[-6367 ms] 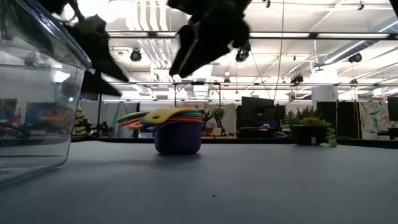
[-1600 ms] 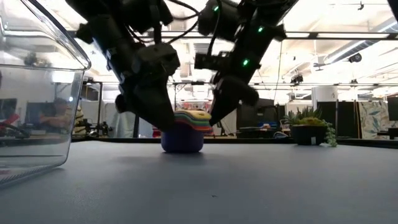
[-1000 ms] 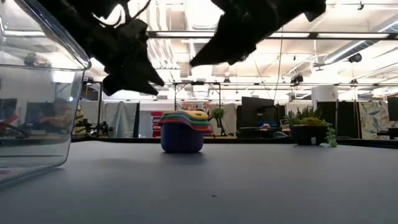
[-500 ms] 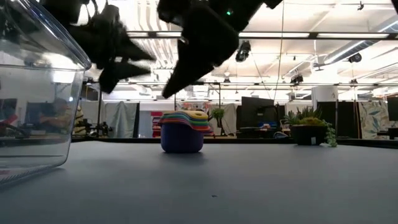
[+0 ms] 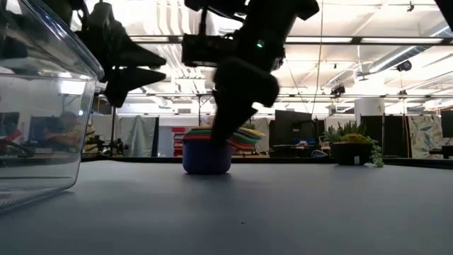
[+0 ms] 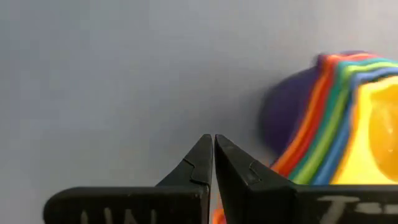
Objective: Nest measuring cups in basket
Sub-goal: Adjust the measuring cups, then put the nested measuring cups into the transparent bin
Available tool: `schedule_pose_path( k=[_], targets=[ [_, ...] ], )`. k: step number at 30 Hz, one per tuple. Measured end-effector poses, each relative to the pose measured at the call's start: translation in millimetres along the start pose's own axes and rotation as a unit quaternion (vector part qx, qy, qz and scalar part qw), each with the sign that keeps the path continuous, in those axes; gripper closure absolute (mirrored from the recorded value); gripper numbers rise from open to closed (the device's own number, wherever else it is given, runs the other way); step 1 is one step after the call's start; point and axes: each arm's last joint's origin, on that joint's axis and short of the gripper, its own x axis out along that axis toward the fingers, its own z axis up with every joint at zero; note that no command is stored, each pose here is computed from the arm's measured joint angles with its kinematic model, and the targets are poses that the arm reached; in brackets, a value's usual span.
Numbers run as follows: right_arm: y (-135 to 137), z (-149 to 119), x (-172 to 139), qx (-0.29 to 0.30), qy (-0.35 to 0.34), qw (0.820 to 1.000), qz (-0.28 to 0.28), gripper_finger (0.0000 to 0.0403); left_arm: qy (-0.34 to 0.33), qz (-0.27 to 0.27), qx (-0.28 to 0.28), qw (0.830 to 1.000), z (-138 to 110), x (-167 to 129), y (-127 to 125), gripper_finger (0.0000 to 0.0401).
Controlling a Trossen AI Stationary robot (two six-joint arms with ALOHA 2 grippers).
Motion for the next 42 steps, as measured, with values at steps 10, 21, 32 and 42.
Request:
schedule_pose_path(
  k=[10, 21, 32, 42],
  targets=[
    [-12.9, -16.0, -29.6, 0.038, 0.039, 0.996, -0.073, 0.0394, 0.009, -0.018, 0.001, 1.000, -1.0, 4.4, -2.7, 0.0242],
    [-24.9, -26.9, -75.4, 0.080, -0.051, 0.993, -0.074, 0.0394, 0.013, -0.034, 0.000, 0.999, -0.2, 2.9, -3.5, 0.0242],
    [-57.6, -43.3, -83.8, 0.149, -0.076, 0.986, -0.004, 0.0278, 0.010, -0.035, -0.001, 0.999, 0.7, 3.0, -3.9, 0.0242],
    [-66.1, -43.4, -59.3, 0.209, -0.061, 0.975, -0.031, 0.0107, 0.014, -0.038, -0.002, 0.999, 0.1, 2.9, -3.9, 0.0242]
  ],
)
